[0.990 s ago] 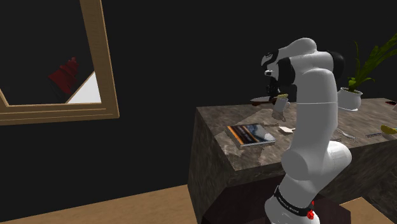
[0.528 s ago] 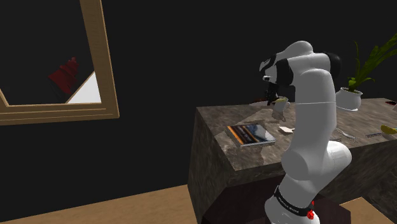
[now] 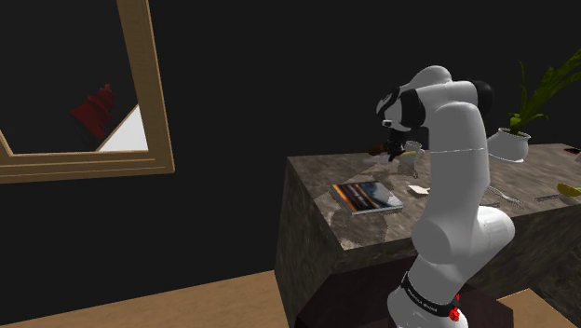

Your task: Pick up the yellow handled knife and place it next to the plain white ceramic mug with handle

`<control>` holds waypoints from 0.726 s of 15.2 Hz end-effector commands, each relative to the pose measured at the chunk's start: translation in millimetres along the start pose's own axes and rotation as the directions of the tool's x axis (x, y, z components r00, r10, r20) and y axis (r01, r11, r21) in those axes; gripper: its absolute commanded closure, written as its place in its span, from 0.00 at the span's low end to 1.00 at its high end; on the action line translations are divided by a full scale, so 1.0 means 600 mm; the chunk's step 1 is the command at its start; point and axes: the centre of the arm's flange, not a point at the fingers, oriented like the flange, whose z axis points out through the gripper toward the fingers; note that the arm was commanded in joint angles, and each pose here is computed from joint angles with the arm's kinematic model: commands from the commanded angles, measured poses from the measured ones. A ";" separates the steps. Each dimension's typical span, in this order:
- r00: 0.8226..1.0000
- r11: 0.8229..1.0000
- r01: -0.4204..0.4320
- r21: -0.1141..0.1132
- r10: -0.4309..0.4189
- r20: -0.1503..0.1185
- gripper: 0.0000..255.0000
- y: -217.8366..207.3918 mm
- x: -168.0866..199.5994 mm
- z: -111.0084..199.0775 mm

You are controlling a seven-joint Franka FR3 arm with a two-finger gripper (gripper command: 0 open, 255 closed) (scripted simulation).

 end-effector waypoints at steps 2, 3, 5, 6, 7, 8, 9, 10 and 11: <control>1.000 1.000 0.000 0.000 0.000 0.000 1.00 0.001 0.000 0.028; 1.000 1.000 0.000 0.000 0.000 0.000 1.00 0.001 0.000 0.028; 1.000 1.000 0.000 0.000 0.000 0.000 1.00 0.001 0.000 0.028; 1.000 1.000 0.000 0.000 0.000 0.000 1.00 0.001 0.000 0.028; 1.000 1.000 0.000 0.000 0.000 0.000 1.00 0.001 0.000 0.028; 1.000 1.000 0.000 0.000 0.000 0.000 1.00 0.001 0.000 0.028; 1.000 1.000 0.000 0.000 0.000 0.000 1.00 0.001 0.000 0.028; 1.000 1.000 0.000 0.000 0.000 0.000 0.00 0.001 0.000 0.028; 1.000 1.000 0.000 0.000 0.000 0.000 0.00 0.001 0.000 0.028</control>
